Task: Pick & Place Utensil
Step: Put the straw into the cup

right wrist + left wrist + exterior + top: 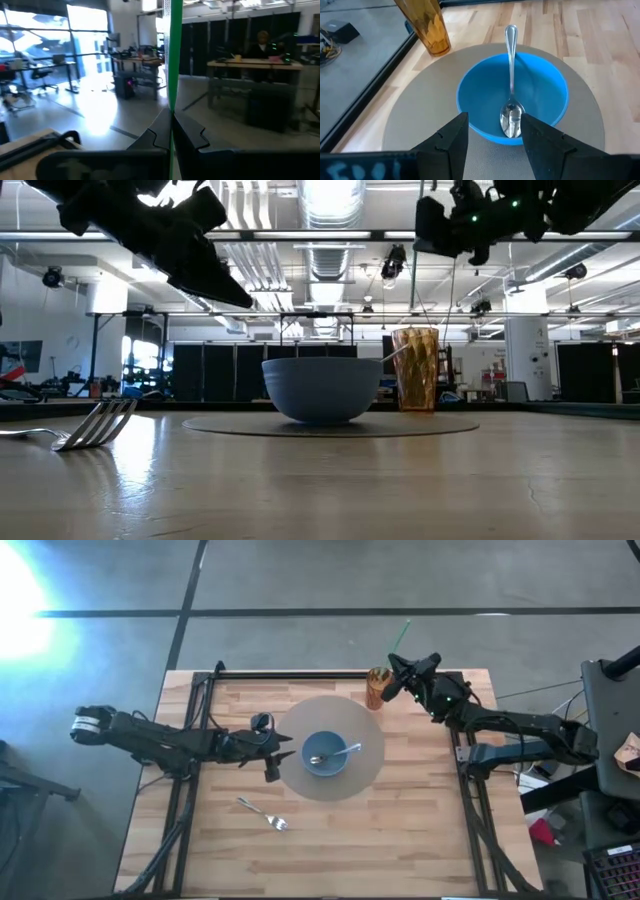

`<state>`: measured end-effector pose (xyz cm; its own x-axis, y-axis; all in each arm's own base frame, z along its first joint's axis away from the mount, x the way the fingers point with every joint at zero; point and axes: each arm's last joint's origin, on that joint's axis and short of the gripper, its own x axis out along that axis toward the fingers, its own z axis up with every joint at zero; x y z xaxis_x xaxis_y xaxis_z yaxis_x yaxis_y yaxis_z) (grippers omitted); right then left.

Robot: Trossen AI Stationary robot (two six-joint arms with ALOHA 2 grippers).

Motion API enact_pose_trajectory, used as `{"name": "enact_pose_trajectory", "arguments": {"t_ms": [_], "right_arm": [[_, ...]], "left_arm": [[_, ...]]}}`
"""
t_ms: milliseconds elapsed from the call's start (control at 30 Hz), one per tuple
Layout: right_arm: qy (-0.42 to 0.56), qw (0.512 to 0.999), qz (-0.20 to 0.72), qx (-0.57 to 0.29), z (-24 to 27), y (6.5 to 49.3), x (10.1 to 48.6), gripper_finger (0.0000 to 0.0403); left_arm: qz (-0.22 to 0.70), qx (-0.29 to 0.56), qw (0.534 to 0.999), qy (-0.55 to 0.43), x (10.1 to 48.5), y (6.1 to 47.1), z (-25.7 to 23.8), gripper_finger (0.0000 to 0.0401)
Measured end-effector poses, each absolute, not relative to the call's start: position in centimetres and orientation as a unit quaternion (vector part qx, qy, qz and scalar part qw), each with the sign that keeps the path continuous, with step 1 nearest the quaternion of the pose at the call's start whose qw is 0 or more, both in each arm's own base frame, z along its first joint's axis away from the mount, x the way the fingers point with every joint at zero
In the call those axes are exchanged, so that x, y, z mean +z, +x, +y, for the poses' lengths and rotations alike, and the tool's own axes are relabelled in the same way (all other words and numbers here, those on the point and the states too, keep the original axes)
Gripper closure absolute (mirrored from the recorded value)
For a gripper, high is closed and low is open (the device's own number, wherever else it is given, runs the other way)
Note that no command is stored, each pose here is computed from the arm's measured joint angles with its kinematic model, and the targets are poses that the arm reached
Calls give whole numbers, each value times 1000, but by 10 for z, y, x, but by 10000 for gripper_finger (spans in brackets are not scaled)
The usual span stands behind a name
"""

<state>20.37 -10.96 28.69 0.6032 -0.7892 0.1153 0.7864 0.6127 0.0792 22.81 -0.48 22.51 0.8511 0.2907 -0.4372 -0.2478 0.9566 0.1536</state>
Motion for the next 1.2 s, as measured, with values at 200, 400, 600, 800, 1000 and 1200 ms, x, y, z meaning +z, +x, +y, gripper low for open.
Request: {"name": "enact_pose_trajectory", "arguments": {"t_ms": [200,400,600,800,1000,1200], "right_arm": [[2,885,-35,-464,-115,211,273,394],[36,878,-21,-476,-125,217,259,394],[71,870,-14,-488,-135,221,246,394],[87,867,-2,-490,-137,225,237,394],[108,855,33,-507,-137,222,229,394],[112,852,61,-508,-136,223,227,394]], "left_arm": [[251,143,957,37,222,226,-5,227],[264,146,953,27,219,225,-5,227],[274,149,950,21,217,224,-4,227],[275,149,950,18,216,223,-4,227],[276,149,949,18,216,223,-4,227],[276,151,949,20,216,223,-4,227]]}}
